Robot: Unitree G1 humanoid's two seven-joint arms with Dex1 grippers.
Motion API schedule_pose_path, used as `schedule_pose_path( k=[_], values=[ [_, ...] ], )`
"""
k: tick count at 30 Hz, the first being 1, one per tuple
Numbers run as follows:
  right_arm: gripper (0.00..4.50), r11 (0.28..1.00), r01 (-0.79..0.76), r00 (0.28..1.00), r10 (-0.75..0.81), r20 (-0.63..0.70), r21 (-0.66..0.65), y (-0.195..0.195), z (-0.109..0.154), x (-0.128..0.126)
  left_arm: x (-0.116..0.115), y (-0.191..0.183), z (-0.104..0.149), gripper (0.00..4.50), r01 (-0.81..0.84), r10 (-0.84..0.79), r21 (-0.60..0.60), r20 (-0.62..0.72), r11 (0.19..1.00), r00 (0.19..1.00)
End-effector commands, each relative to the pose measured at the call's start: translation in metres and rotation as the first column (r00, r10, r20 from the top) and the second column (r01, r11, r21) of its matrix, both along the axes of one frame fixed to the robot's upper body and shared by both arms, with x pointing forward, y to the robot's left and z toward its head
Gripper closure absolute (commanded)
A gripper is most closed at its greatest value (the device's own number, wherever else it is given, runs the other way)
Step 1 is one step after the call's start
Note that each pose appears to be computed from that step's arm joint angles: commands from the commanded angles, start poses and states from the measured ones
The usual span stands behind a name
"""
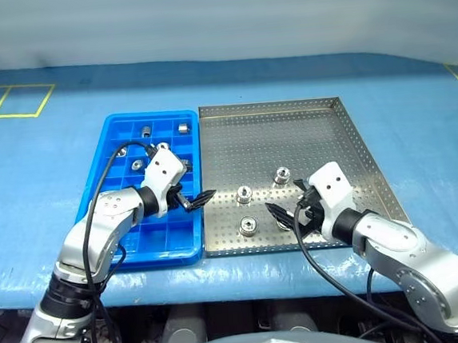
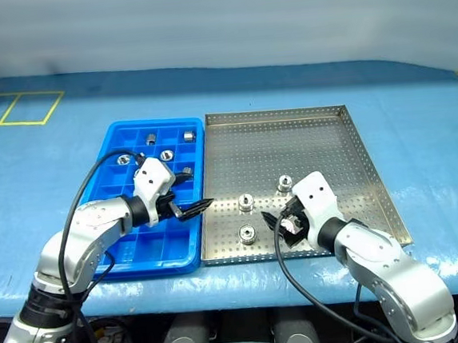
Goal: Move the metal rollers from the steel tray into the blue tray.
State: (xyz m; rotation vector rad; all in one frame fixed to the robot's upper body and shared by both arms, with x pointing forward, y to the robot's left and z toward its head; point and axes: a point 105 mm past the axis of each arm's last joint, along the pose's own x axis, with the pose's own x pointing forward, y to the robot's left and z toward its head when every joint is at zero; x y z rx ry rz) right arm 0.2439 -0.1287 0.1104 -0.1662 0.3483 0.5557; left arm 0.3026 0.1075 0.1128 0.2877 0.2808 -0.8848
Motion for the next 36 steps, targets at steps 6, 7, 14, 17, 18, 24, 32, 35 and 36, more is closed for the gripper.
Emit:
schedule_pose_path(
  k=[6, 7, 14, 17, 18, 24, 32, 35, 36],
  values=[
    [0.0, 1.0, 0.014, 0.999, -0.014, 0.048, -0.003, -0.001, 0.008, 0.001, 0.001, -0.003, 0.008, 0.03, 0.018, -0.018, -0.011, 0.032, 1.0, 0.999],
    [0.0, 1.0, 0.015, 0.999, -0.015, 0.048, -0.004, -0.001, 0.007, 0.001, 0.001, -0.003, 0.008, 0.03, 0.019, -0.019, -0.012, 0.032, 1.0, 0.999],
    [0.0, 1.0, 0.017, 0.999, -0.017, 0.052, -0.004, -0.001, 0.008, 0.001, 0.001, -0.004, 0.008, 0.03, 0.027, -0.026, -0.014, 0.026, 1.0, 0.999],
    [0.0, 1.0, 0.018, 0.999, -0.018, 0.052, -0.003, -0.001, 0.008, 0.001, 0.0, -0.004, 0.009, 0.03, 0.032, -0.031, -0.017, 0.024, 0.999, 0.999],
    [0.0, 1.0, 0.019, 0.999, -0.018, 0.051, -0.003, -0.001, 0.008, 0.001, 0.0, -0.004, 0.009, 0.03, 0.032, -0.032, -0.016, 0.024, 0.999, 0.999],
    [0.0, 1.0, 0.02, 0.998, -0.02, 0.052, 0.007, 0.002, 0.007, -0.001, 0.001, -0.007, 0.011, 0.03, 0.055, -0.054, -0.016, 0.03, 0.998, 0.998],
    [0.0, 1.0, 0.028, 0.998, -0.028, 0.053, 0.011, 0.002, 0.006, -0.003, 0.002, -0.009, 0.013, 0.03, 0.067, -0.067, -0.017, 0.034, 0.998, 0.997],
    [0.0, 1.0, 0.026, 0.998, -0.027, 0.058, 0.012, 0.003, 0.007, -0.003, 0.004, -0.016, 0.023, 0.03, 0.082, -0.079, -0.066, 0.051, 0.994, 0.996],
    [0.0, 1.0, 0.026, 0.998, -0.027, 0.06, 0.013, 0.004, 0.007, -0.003, 0.004, -0.021, 0.027, 0.03, 0.099, -0.094, -0.097, 0.051, 0.99, 0.994]
  ],
)
